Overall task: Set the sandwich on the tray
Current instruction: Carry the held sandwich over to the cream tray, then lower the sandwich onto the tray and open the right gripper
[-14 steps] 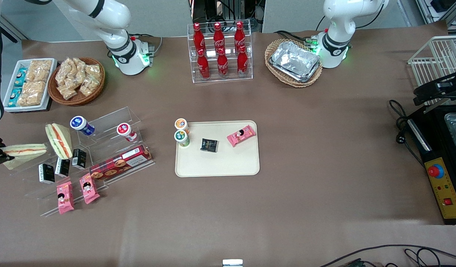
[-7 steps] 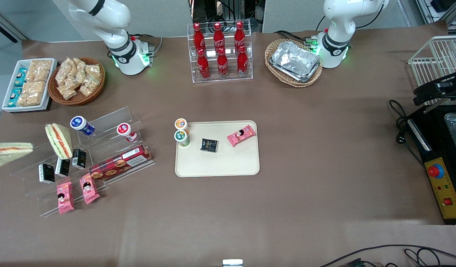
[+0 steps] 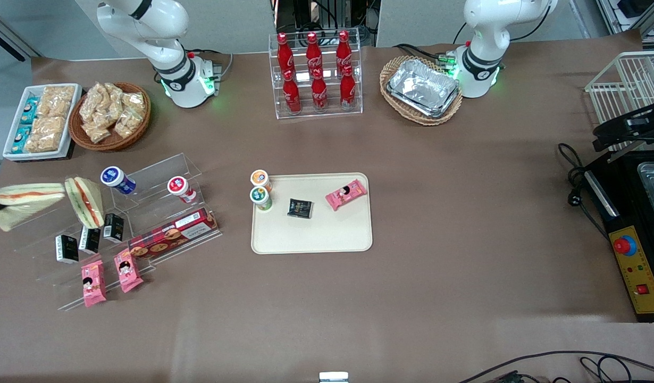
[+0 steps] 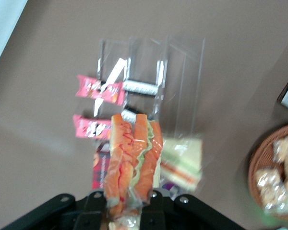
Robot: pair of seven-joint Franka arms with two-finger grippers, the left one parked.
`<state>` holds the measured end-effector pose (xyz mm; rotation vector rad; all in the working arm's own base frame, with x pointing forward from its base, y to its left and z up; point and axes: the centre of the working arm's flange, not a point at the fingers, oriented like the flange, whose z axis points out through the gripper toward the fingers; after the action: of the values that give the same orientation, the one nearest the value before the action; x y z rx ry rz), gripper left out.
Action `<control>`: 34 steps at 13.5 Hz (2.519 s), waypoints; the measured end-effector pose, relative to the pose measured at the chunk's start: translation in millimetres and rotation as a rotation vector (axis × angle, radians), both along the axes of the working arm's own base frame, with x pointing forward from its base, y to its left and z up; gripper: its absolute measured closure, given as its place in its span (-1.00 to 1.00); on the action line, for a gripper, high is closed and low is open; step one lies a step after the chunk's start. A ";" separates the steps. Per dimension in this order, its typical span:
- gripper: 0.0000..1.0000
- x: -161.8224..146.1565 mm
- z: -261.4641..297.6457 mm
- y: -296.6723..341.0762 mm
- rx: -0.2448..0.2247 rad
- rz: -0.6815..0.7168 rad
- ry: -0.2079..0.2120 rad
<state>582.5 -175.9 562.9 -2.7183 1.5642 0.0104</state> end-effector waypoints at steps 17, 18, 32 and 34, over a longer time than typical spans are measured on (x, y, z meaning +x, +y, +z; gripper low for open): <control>0.61 39.0 -133.3 478.5 0.024 -0.358 -0.116; 0.61 41.0 -155.3 490.4 0.025 -0.378 -0.122; 0.61 -1.1 -301.8 587.9 0.016 -0.371 -0.124; 0.61 -6.2 -318.1 584.1 -0.002 -0.380 -0.101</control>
<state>576.3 408.2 244.9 -2.3348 2.0158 -0.1269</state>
